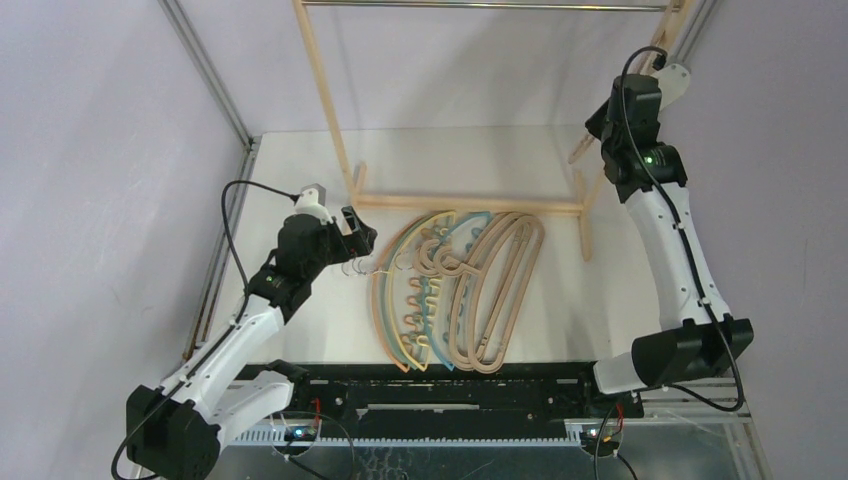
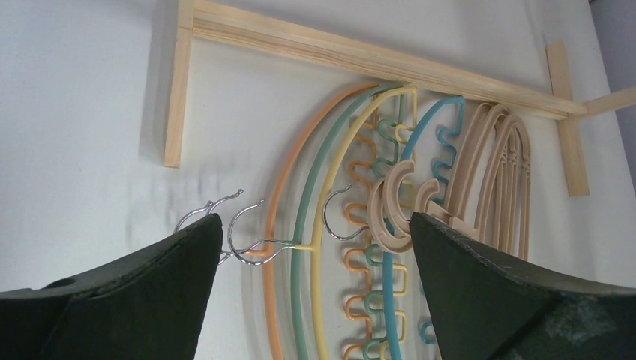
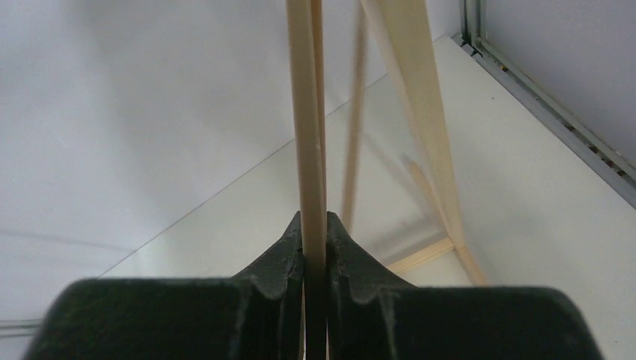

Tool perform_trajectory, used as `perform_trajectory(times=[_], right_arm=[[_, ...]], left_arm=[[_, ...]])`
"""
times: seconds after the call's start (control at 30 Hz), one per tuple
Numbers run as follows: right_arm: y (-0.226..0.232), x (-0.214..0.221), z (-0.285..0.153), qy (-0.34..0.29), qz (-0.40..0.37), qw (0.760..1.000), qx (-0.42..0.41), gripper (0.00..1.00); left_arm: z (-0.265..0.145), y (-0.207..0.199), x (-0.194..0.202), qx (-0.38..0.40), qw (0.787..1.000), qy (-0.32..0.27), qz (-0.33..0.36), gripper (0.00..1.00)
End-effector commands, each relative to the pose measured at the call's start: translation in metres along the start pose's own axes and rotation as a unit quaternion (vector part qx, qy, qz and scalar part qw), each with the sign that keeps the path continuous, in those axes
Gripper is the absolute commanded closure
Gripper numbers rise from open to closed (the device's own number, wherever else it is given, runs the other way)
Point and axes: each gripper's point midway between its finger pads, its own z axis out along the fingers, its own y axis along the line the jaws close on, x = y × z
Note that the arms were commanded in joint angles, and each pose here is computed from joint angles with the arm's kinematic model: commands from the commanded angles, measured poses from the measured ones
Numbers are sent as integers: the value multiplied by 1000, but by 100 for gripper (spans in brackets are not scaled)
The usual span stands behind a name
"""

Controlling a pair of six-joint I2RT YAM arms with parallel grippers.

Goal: Organize the hangers

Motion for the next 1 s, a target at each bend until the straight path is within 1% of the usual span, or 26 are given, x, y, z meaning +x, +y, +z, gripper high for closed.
perform_trajectory(times=[0.0, 0.07, 0.13, 0.2, 0.27, 0.33, 0.4, 0.57, 0.67, 0.7, 0.87, 0.97], right_arm=[[-15, -9, -11, -14, 11, 1000, 10, 84], [-17, -3, -10, -4, 5, 1000, 8, 71], [-21, 1, -9, 1, 1, 1000, 14, 55], [-24, 3, -11, 1, -2, 1000, 19, 43], [-26, 2, -16, -4, -8, 1000, 13, 33], [-27, 1, -22, -10, -6, 1000, 6, 26], [-29, -1, -30, -16, -7, 1000, 2, 23], [-35, -4, -58, -27, -16, 999, 9, 21], [-41, -6, -80, -42, -18, 999, 6, 20], [-46, -7, -98, -50, -21, 998, 6, 19], [-55, -10, -133, -79, -50, 996, 13, 19], [-61, -10, -146, -85, -64, 994, 16, 19]], left_arm=[[-1, -17, -23, 26, 999, -30, -2, 0], [0, -17, -22, 26, 999, -28, -3, 0], [1, -17, -20, 27, 999, -25, -3, 0], [1, -17, -20, 27, 999, -25, -4, 1], [1, -16, -19, 26, 999, -26, -4, 0], [2, -16, -19, 26, 999, -27, -3, 0], [3, -16, -19, 26, 999, -26, -3, 0], [8, -16, -14, 25, 1000, -18, -3, 0], [11, -16, -12, 26, 1000, -14, -3, 1], [12, -16, -11, 28, 1000, -12, -2, 0], [14, -16, -9, 28, 1000, -8, -2, 0], [15, -16, -9, 29, 1000, -7, -2, 0]])
